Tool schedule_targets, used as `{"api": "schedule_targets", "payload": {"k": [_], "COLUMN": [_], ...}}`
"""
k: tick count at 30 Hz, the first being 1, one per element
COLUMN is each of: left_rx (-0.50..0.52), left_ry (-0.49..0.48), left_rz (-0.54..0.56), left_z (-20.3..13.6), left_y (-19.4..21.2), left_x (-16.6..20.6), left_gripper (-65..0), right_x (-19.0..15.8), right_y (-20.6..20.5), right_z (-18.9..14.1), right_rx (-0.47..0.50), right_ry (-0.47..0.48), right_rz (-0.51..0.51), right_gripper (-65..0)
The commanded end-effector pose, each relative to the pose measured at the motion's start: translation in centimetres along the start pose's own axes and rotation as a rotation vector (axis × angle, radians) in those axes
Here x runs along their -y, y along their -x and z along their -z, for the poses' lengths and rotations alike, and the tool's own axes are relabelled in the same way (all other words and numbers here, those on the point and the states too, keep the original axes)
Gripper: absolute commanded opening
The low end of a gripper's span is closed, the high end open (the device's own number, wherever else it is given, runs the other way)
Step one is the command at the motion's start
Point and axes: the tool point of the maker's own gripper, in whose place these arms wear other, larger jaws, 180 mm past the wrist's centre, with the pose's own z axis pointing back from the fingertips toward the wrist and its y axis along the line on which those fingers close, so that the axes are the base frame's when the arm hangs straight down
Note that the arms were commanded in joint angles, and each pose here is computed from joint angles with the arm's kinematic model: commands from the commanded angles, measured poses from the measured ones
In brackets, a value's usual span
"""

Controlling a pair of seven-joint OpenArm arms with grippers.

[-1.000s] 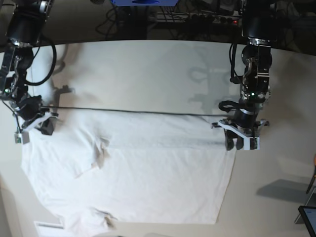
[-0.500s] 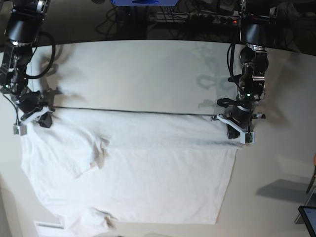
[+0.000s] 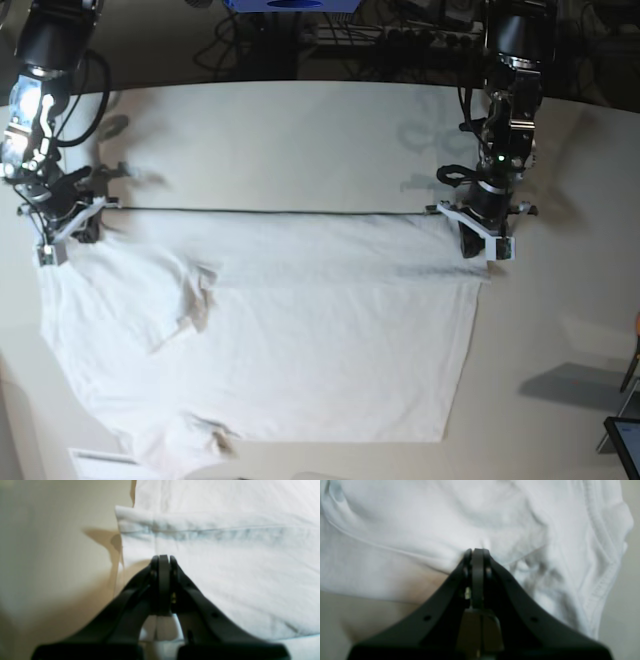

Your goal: Fold the T-shirt properly

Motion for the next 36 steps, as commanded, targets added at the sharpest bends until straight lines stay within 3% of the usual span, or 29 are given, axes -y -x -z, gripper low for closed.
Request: {"api": "schedule_targets", "payload": {"k": [1,13,29,36], "left_rx": [-0.077,-0.055,-0.074,0.063], "left_ry": [-0.007,0.032,-0.104,-0.055], "left_rz": [0.007,0.076,0.076,0.086], "left_z": [-0.5,-3.9,-11.0,-11.9], "left_y": [1.8,1.6,3.1,-1.9], "left_x": [-0.3,0.0,-5.6,-3.2], "left_gripper": [-65.0,-65.0,-65.0,-65.0], "right_x": [0.9,0.3,-1.0,-1.0], "right_y": [0.1,2.6,6.0,5.8], "right_z": [-0.5,-3.3,-6.5,-6.4], "right_rx": [-0.022,-0.11,-0.161,-0.157], "right_ry": [0.031,0.044,0.033,0.033], "right_rz": [-0.028,-0.097,-0.149,-0.15], "right_gripper": [-64.7,-64.7,-64.7,-64.7]}}
